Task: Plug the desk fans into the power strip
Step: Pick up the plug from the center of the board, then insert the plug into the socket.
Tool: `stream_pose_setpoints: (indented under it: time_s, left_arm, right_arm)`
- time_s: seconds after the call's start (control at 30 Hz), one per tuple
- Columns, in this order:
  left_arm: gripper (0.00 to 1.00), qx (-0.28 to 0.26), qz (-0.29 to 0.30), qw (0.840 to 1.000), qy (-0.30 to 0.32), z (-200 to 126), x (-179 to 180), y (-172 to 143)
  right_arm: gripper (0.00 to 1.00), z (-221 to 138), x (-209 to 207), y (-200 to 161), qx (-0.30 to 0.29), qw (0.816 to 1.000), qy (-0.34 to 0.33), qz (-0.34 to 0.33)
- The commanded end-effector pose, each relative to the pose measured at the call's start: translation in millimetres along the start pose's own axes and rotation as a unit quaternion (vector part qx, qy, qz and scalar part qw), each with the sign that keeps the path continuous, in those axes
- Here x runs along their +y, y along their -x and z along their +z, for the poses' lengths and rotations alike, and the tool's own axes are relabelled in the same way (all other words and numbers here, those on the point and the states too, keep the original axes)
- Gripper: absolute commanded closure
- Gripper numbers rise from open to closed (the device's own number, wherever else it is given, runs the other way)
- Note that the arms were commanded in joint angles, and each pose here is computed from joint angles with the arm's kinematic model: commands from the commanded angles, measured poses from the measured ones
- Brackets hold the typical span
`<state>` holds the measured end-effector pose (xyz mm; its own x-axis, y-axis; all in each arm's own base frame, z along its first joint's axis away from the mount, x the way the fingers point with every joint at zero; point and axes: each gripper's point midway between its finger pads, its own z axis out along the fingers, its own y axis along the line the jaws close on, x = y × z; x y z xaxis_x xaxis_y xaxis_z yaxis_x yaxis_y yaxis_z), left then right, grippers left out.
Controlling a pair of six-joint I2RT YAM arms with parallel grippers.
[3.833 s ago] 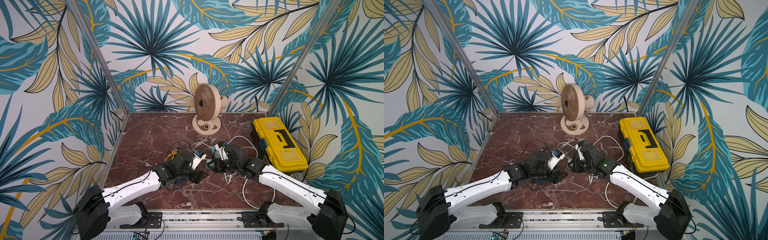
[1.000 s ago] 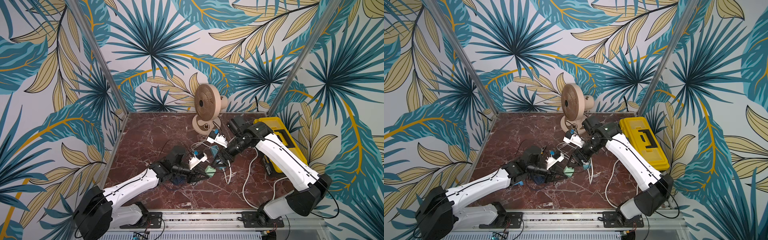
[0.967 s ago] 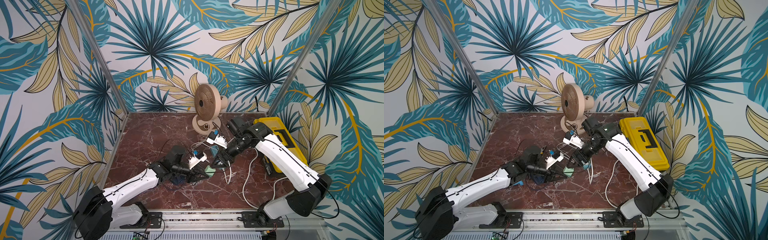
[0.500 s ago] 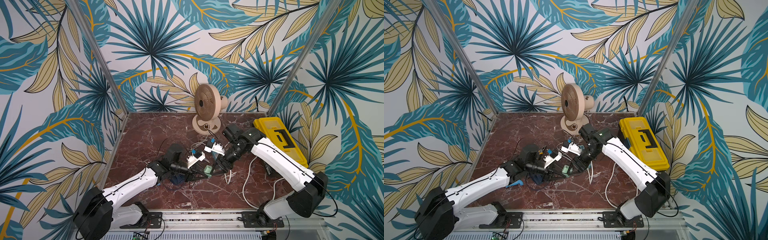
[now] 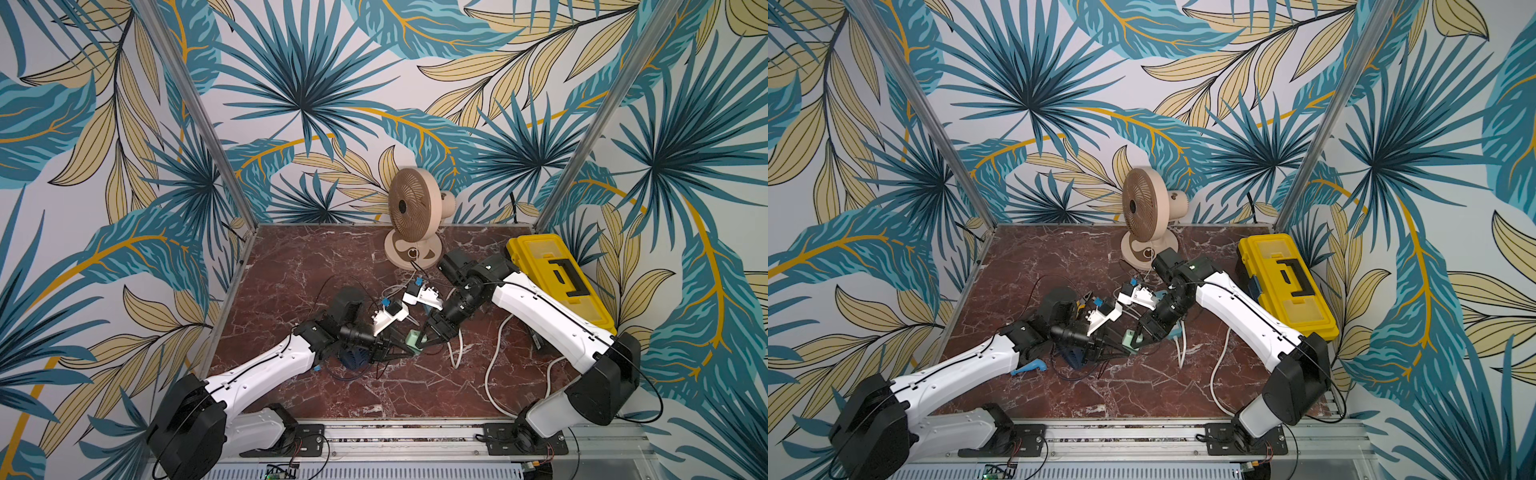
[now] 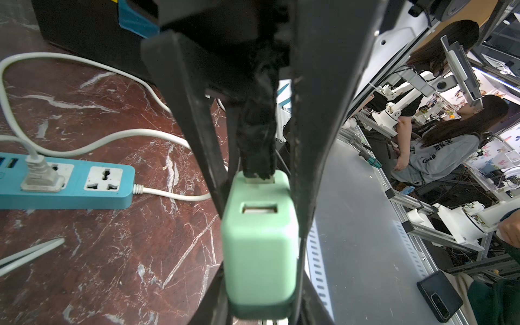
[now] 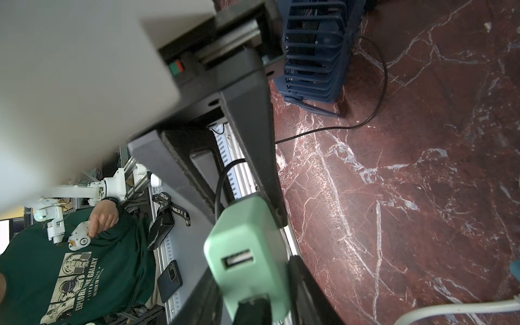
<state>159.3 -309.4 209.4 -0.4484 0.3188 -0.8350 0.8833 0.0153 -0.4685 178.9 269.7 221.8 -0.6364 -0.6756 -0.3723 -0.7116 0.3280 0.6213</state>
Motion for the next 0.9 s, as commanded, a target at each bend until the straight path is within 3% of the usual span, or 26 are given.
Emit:
stream_pose_setpoints:
  time_s: [0.0,0.07,0.1,0.2,0.33,0.47,0.63,0.87]
  left_arm:
    - [1.00,-0.025,0.057,0.998,-0.022,0,-14,26]
    - [1.00,-0.025,0.054,0.998,-0.010,-1,-11,28]
    - [0.86,-0.025,0.050,0.998,0.000,-1,-8,29]
    - [0.32,-0.030,0.039,0.998,0.029,-6,-1,33]
    - [0.01,-0.043,0.025,0.991,0.122,-20,20,42]
    - [0.00,-0.074,0.010,0.970,0.230,-47,38,54]
    - [0.00,-0.106,-0.007,0.944,0.311,-74,48,60]
    - [0.00,-0.131,-0.020,0.920,0.368,-94,58,56]
  right_arm:
    - [0.64,3,17,17,-0.045,0.998,0.040,-0.035]
    - [0.78,1,17,18,-0.054,0.997,0.036,-0.036]
    - [0.85,1,16,17,-0.057,0.997,0.030,-0.035]
    - [0.98,0,6,13,-0.065,0.998,-0.009,-0.025]
    - [1.00,-3,-22,4,-0.084,0.992,-0.093,0.010]
    - [1.00,-11,-63,-11,-0.109,0.970,-0.203,0.078]
    - [1.00,-31,-119,-49,-0.112,0.907,-0.363,0.181]
    - [1.00,-32,-155,-59,-0.150,0.859,-0.424,0.243]
